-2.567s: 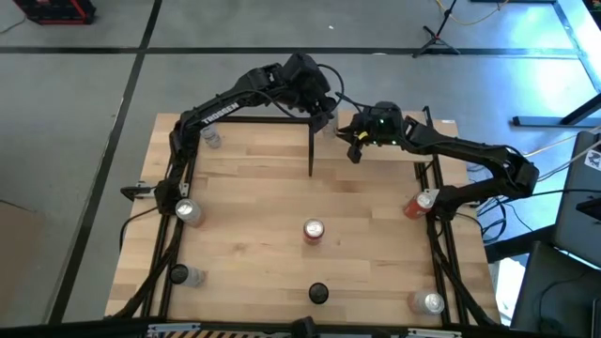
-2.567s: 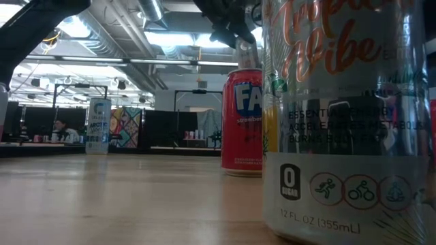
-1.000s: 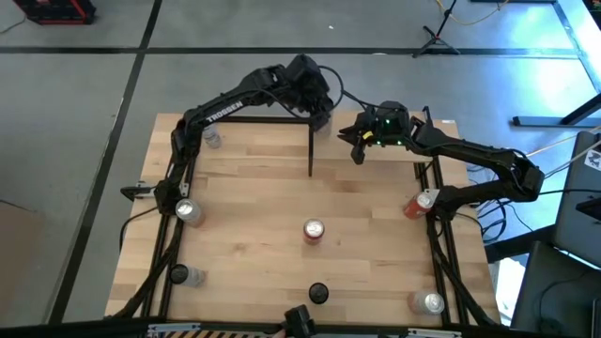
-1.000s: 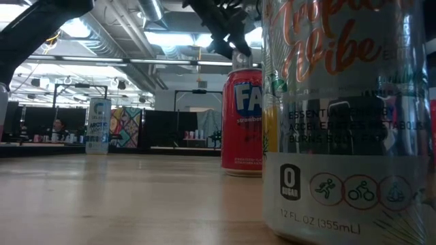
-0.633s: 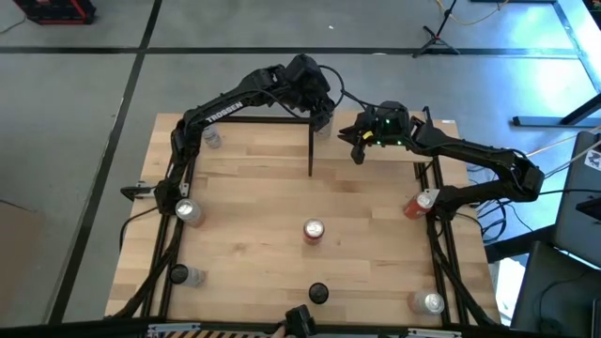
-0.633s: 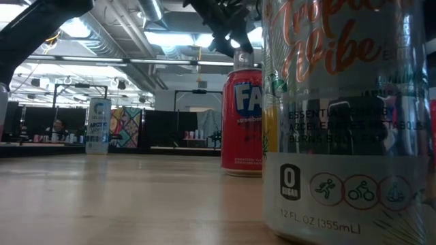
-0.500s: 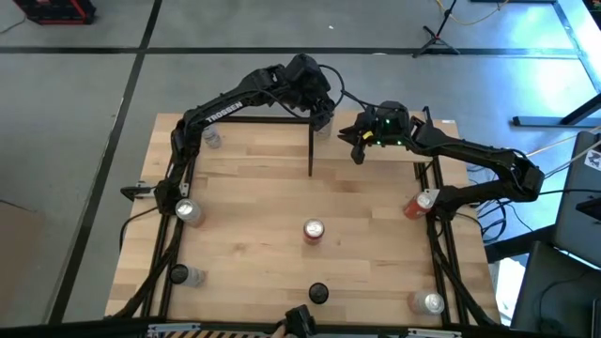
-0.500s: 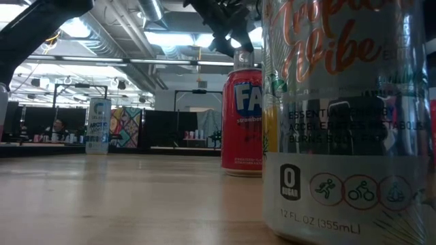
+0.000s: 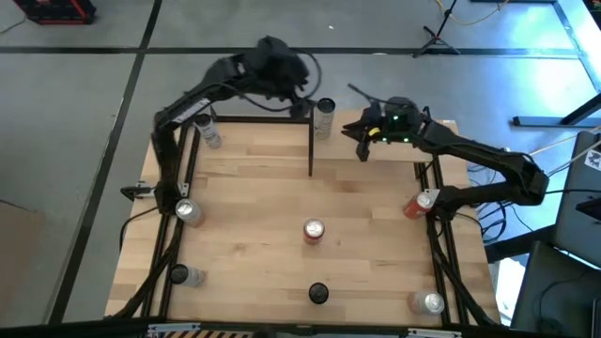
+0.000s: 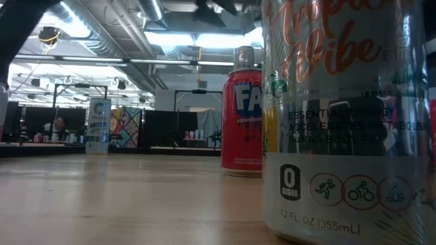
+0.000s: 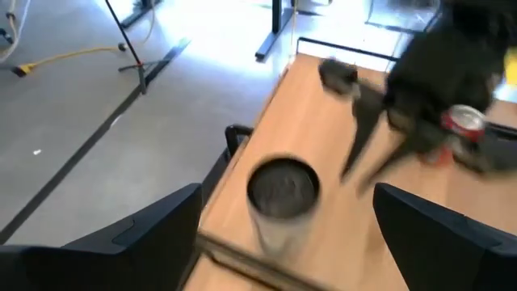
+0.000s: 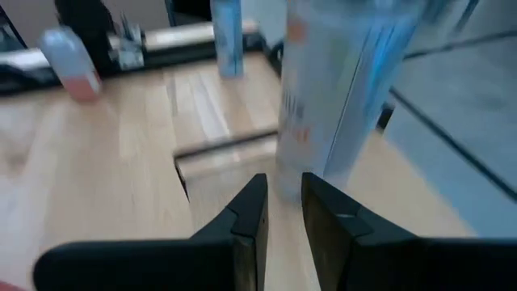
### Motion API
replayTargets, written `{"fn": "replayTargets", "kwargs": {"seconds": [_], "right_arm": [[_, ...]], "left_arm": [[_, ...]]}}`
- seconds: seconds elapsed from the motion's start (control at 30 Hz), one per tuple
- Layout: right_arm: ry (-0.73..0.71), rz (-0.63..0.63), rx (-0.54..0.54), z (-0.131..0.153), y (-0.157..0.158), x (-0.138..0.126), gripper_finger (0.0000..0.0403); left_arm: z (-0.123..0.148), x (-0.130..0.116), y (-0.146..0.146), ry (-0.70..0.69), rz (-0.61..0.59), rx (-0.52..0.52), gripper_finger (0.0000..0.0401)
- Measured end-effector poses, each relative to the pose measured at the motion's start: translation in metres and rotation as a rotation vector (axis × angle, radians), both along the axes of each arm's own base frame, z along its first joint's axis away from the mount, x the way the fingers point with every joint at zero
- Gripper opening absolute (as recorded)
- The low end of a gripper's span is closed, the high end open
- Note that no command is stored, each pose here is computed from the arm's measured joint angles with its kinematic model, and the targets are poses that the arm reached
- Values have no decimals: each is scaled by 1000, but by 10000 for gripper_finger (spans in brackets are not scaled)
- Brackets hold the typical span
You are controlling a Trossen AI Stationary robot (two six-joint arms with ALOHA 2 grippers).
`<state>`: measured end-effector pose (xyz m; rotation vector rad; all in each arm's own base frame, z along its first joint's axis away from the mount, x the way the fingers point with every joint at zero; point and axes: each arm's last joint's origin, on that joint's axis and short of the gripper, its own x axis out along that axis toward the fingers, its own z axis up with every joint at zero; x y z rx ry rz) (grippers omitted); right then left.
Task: Place canned beverage on shelf
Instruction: Put the white yellow soda can on the shelf aligned with the other white yellow soda can
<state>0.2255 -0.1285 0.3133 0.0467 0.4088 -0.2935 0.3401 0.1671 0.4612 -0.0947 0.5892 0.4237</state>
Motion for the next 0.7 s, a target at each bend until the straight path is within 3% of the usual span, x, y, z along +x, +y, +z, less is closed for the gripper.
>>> {"fn": "replayTargets", "kwargs": {"seconds": [0.27, 0.47, 0.7], "right_arm": [[-20, 45, 3, 48, 23, -36, 69], [-69, 114, 32, 58, 38, -56, 69], [-81, 226, 75, 59, 48, -59, 69]], "left_arm": [[21, -59, -49, 156, -47, -106, 353], [14, -83, -85, 273, -5, -238, 353], [-3, -106, -125, 301, 53, -363, 353]]}}
